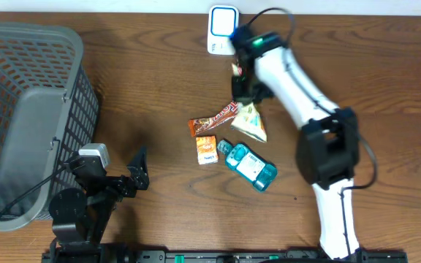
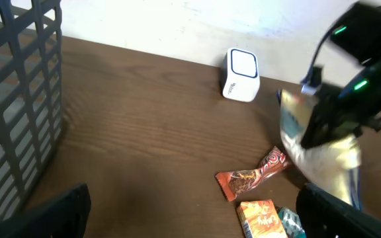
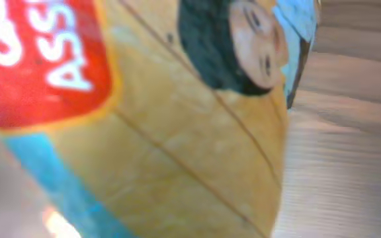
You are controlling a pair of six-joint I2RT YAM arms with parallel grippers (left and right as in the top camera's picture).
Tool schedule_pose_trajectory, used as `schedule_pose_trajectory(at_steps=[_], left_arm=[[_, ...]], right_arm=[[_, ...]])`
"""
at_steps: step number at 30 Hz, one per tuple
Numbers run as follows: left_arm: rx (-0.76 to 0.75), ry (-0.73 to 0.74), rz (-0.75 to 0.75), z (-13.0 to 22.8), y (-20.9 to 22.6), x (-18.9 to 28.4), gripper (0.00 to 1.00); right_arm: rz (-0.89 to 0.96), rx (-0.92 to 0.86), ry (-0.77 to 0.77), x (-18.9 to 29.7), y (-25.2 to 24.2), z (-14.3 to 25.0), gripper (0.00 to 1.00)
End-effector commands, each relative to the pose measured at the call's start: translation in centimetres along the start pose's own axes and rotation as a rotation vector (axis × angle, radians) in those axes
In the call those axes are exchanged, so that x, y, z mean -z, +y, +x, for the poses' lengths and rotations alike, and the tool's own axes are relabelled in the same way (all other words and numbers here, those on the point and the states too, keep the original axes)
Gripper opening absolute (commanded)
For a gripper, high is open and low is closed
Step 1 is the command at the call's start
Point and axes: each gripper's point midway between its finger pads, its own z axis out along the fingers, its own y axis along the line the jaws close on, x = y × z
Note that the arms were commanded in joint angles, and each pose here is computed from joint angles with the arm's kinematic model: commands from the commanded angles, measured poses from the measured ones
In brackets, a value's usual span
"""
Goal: Scan the item barcode
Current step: 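Grasp the chip bag and hold it in front of the scanner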
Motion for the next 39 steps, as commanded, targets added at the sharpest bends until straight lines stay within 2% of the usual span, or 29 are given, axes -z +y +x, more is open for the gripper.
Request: schedule_pose_trajectory(at_steps=[1, 5, 15, 21, 27, 31, 34, 39], left_arm=[[0.004, 0.003, 0.011, 0.1, -0.2, 0.0, 0.99], [0.004, 0.003, 0.011, 0.1, -0.2, 0.0, 0.99], [0.004, 0.003, 0.011, 0.1, -0.2, 0.0, 0.99], [0.004, 0.003, 0.011, 0.1, -0.2, 0.0, 0.99], [0.004, 0.003, 0.011, 0.1, -0.2, 0.0, 0.99], [0.004, 0.003, 0.011, 0.1, -0.2, 0.0, 0.99], [0.004, 0.003, 0.011, 0.1, -0.2, 0.0, 0.99], [0.004, 0.003, 0.011, 0.1, -0.2, 0.0, 0.99]], right_arm=[[-0.7, 0.337, -0.027, 9.7, 6.3, 1.8, 0.01], [-0.96, 0.282, -0.015, 13.4, 5.4, 2.3, 0.01], [-1.286, 0.08, 0.036, 19.1, 4.7, 2.5, 0.01], [-1.328, 0.006, 0.082, 19.9, 4.6, 2.7, 0.01], [-1.299, 0.013, 0.084, 19.4, 4.5, 2.8, 0.01], [-1.216, 0.18, -0.012, 18.0, 4.2, 3.0, 0.01], [-1.063, 0.344, -0.058, 15.4, 3.8, 3.3, 0.01], [-0.891, 0.726, -0.161, 12.4, 4.9, 3.9, 0.01]])
